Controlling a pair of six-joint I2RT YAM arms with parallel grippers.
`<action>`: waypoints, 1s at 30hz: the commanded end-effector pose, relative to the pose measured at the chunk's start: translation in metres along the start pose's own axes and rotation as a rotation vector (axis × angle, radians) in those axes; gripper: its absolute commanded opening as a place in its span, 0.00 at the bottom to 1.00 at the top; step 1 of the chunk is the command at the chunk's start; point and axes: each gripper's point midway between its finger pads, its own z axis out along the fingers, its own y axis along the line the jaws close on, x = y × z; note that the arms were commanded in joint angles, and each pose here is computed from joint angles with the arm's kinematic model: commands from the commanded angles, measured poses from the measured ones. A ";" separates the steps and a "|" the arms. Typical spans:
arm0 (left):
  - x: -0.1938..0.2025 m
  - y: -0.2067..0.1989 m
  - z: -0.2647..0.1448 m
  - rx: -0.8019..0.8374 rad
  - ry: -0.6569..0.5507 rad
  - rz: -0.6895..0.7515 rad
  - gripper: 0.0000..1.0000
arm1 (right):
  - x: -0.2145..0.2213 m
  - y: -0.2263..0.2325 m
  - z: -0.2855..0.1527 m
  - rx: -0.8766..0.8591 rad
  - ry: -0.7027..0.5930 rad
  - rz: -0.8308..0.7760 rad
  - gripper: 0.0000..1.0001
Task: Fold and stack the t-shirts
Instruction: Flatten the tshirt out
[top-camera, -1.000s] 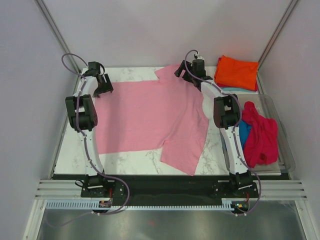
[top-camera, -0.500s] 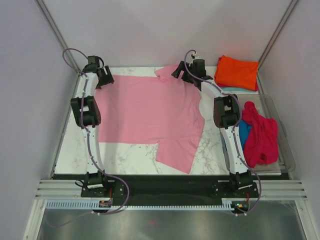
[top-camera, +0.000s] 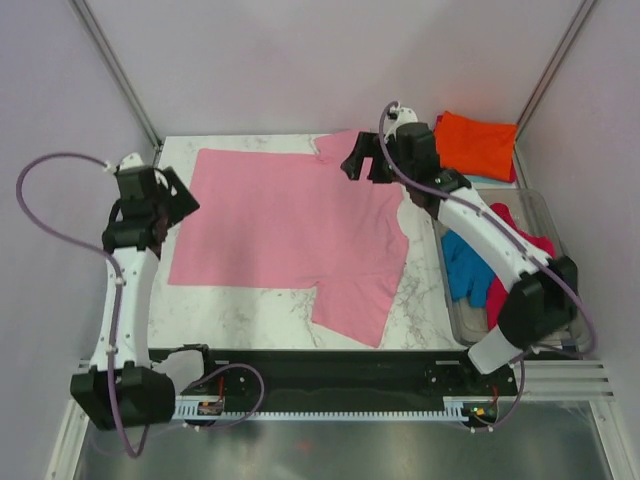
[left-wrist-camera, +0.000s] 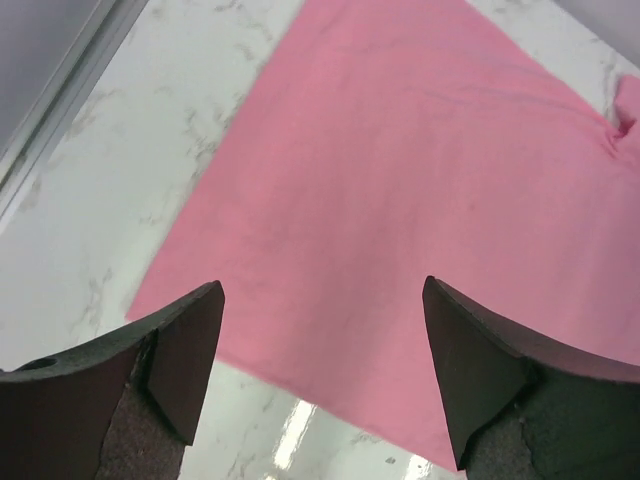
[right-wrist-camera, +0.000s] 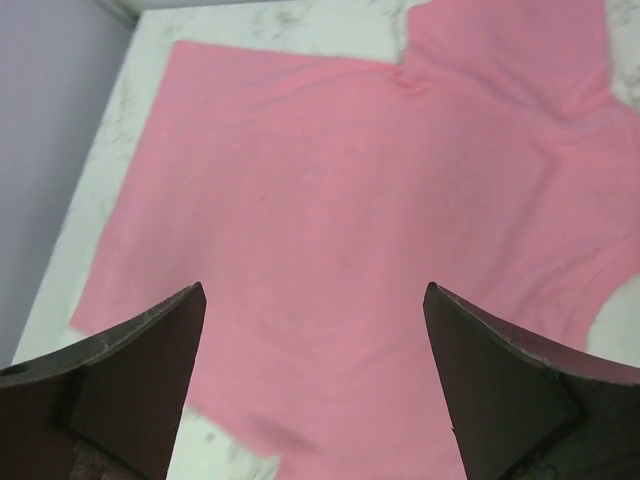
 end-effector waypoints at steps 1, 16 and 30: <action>0.092 0.065 0.016 -0.211 0.150 -0.144 0.88 | 0.067 0.016 -0.047 0.093 0.089 -0.010 0.98; 0.145 0.148 0.033 -0.294 0.065 -0.616 0.81 | 0.185 0.037 -0.165 -0.061 0.215 0.079 0.98; 0.160 0.164 0.065 -0.359 0.017 -0.764 0.66 | 0.218 0.014 -0.202 0.000 0.311 0.085 0.98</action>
